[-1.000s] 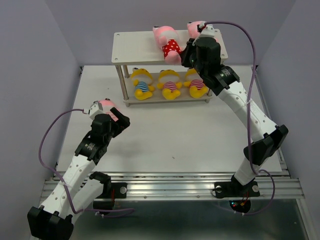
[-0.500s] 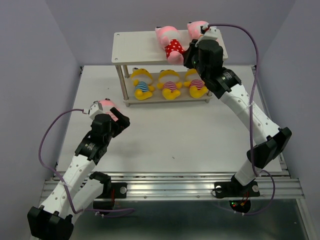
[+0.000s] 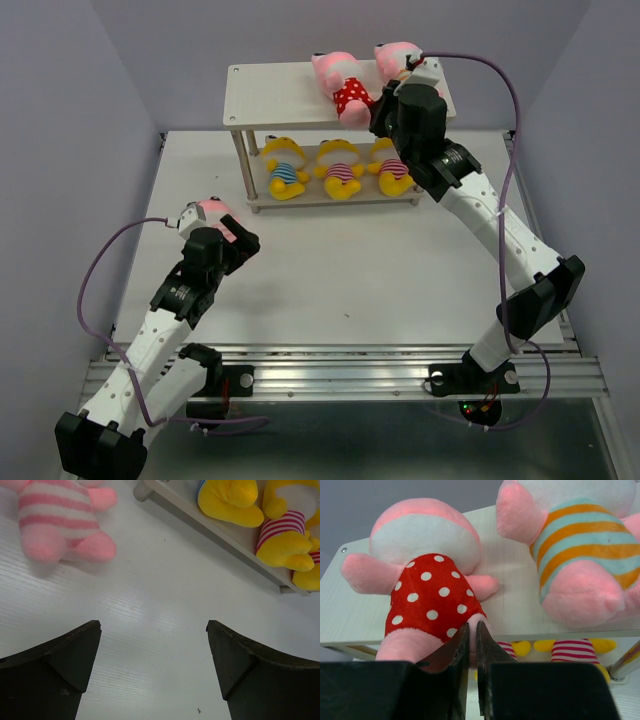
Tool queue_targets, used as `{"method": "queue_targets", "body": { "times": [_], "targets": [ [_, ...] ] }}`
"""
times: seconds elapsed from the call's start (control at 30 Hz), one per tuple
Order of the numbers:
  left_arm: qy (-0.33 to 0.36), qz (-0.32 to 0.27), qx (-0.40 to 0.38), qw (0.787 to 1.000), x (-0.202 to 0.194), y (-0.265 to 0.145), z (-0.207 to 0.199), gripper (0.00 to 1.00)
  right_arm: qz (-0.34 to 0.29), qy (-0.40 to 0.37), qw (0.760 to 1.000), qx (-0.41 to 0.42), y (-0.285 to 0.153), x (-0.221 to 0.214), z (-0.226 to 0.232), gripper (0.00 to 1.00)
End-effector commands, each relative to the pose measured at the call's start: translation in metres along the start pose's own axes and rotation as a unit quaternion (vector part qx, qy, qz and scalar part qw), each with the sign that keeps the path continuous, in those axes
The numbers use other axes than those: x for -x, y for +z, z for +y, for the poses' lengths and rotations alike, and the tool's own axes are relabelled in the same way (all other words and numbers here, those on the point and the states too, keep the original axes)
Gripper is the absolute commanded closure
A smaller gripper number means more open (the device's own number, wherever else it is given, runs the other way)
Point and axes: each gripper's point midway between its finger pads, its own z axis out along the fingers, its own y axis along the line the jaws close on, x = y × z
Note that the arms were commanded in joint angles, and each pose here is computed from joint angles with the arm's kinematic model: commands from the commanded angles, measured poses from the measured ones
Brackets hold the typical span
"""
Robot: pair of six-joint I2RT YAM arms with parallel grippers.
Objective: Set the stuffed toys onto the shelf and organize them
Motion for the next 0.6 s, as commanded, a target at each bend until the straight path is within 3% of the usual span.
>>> {"method": "queue_targets", "body": {
  "times": [0.0, 0.57],
  "targets": [
    [0.002, -0.021, -0.003, 1.000, 0.011, 0.000, -0.004, 0.01, -0.062, 0.030, 0.998, -0.008, -0.011, 0.039, -0.004, 0.99],
    [0.004, -0.018, -0.003, 1.000, 0.009, 0.002, -0.004, 0.01, -0.094, 0.052, 0.994, -0.023, -0.022, 0.047, -0.002, 0.99]
  ]
}}
